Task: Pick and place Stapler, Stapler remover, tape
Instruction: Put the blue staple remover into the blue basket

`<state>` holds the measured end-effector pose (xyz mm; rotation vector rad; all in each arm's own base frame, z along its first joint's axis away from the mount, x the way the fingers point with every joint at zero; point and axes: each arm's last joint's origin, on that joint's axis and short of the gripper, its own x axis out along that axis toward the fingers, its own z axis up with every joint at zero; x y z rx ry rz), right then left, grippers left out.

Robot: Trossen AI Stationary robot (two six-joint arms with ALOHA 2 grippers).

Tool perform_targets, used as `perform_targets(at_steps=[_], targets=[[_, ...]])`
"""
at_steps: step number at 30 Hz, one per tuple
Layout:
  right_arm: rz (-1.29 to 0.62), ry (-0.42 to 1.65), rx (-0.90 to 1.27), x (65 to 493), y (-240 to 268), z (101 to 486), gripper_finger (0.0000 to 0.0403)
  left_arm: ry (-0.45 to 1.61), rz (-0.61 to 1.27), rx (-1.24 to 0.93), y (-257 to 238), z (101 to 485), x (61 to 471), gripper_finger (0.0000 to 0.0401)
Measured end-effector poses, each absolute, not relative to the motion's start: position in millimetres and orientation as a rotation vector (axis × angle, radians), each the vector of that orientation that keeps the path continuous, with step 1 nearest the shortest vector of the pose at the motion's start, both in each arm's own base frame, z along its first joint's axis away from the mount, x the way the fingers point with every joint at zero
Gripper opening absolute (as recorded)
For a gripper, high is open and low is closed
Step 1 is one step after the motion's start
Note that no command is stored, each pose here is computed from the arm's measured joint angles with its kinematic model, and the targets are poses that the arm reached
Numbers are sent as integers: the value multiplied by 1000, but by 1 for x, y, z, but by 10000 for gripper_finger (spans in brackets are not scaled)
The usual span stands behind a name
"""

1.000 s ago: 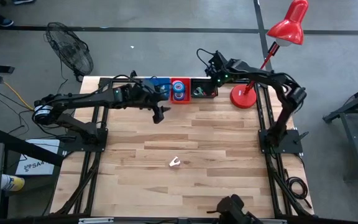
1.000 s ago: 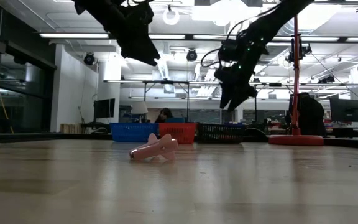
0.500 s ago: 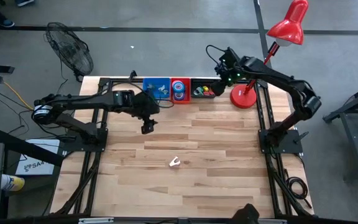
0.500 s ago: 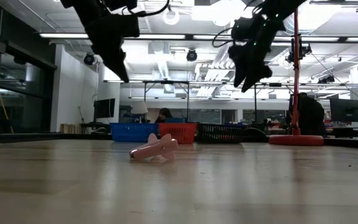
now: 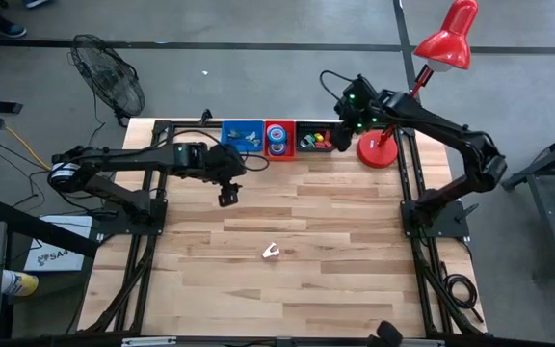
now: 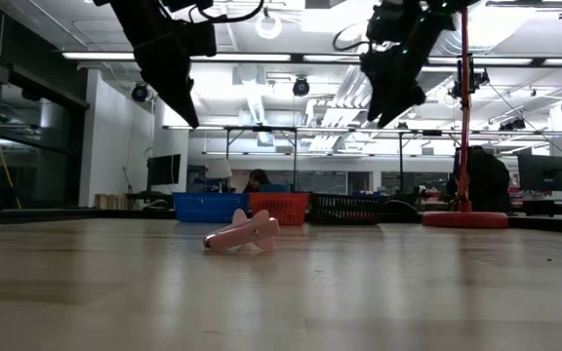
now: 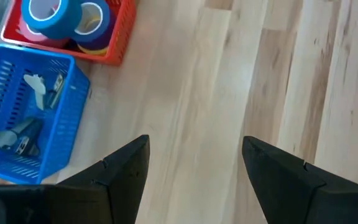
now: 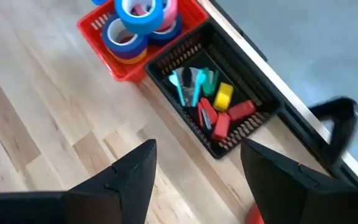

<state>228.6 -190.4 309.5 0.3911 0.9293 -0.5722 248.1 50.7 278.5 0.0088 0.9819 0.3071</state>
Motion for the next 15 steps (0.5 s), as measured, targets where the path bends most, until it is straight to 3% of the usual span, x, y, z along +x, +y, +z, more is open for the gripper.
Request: perform_targets(at_steps=[15], targets=[[-539,846,507,287,-244,231,224,892,371,-104,51,283,252,253]])
